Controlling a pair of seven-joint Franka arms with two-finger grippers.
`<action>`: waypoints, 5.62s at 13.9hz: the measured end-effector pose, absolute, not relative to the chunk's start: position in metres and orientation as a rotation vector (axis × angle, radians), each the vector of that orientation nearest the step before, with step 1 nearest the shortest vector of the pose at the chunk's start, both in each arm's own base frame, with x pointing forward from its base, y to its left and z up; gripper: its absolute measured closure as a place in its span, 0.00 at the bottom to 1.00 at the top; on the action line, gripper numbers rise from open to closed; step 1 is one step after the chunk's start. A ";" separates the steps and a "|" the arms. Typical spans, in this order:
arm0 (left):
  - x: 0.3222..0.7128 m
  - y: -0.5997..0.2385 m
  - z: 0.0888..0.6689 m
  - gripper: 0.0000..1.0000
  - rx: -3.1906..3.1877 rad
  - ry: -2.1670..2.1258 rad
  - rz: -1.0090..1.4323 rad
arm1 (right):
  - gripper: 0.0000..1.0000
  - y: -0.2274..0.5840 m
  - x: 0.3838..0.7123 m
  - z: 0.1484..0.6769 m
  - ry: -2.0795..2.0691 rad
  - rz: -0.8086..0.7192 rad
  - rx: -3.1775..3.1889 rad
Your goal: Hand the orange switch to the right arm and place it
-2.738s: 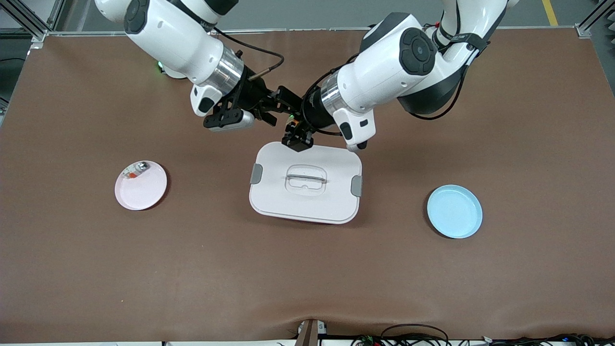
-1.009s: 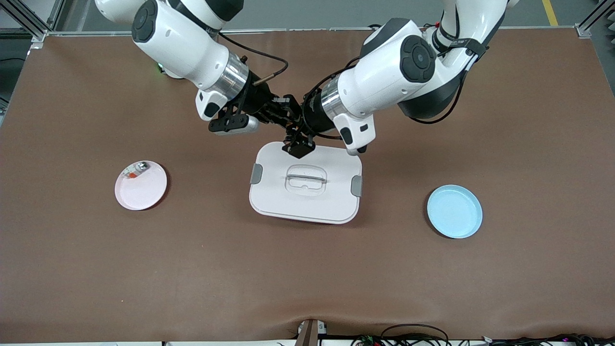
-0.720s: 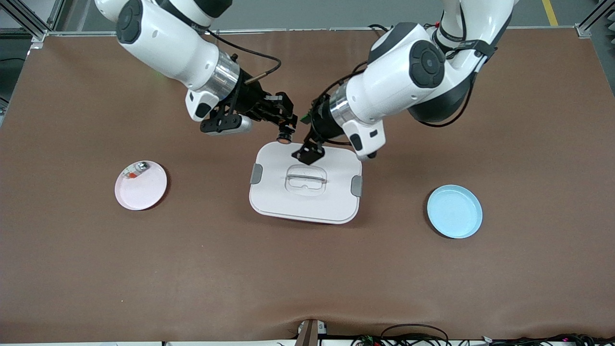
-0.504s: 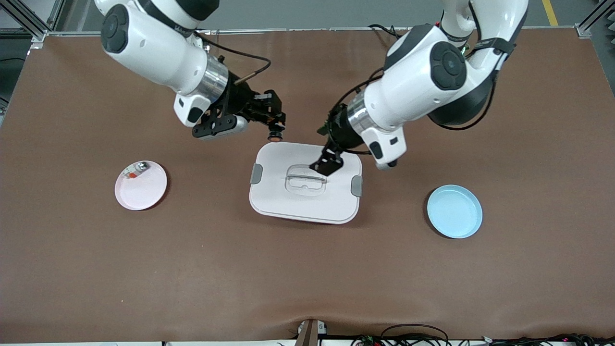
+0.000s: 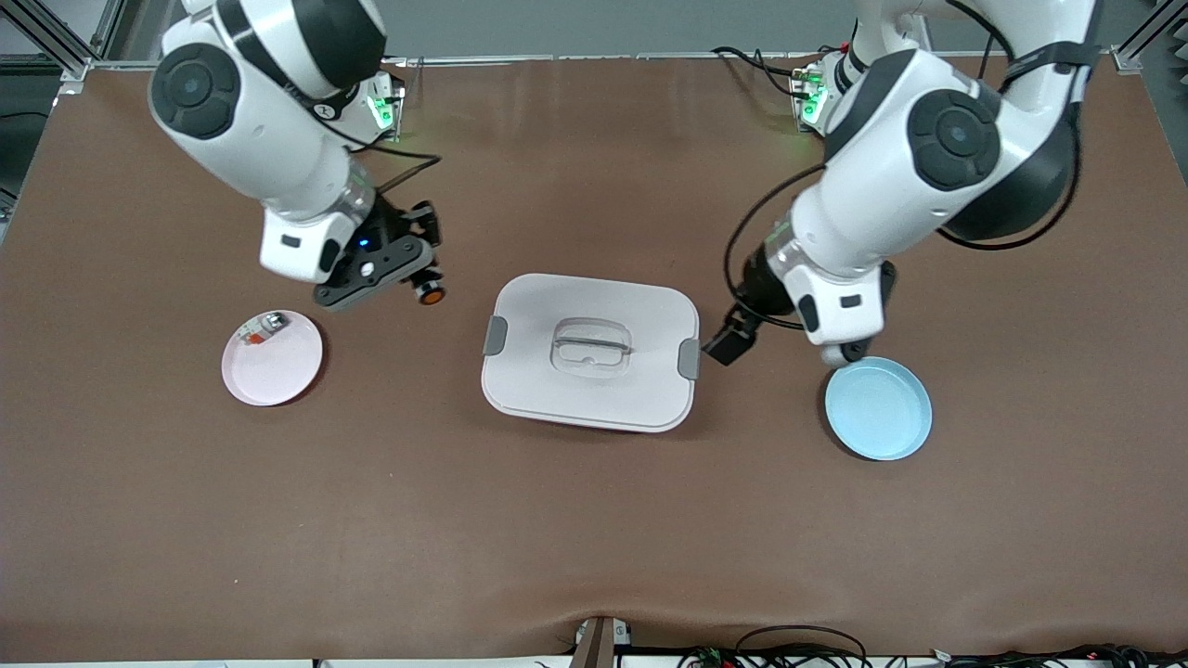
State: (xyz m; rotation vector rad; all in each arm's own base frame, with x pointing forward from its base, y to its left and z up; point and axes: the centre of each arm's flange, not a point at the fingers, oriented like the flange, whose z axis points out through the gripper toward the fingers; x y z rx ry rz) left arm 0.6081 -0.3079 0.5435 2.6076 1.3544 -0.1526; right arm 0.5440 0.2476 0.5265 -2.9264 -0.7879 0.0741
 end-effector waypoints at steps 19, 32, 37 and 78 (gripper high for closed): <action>0.616 -0.035 0.604 0.00 3.129 0.383 -0.085 | 0.57 -0.049 0.606 0.355 -1.801 0.083 -2.652; 0.536 -0.060 0.628 0.00 3.221 0.171 -0.070 | 0.57 -0.073 0.575 0.249 -1.997 0.047 -2.509; 0.536 -0.062 0.627 0.00 3.222 0.125 -0.061 | 0.57 -0.071 0.551 0.219 -2.016 0.013 -2.504; 0.536 -0.058 0.630 0.00 3.206 -0.030 -0.041 | 0.00 -0.036 0.593 0.376 0.000 0.089 -3.152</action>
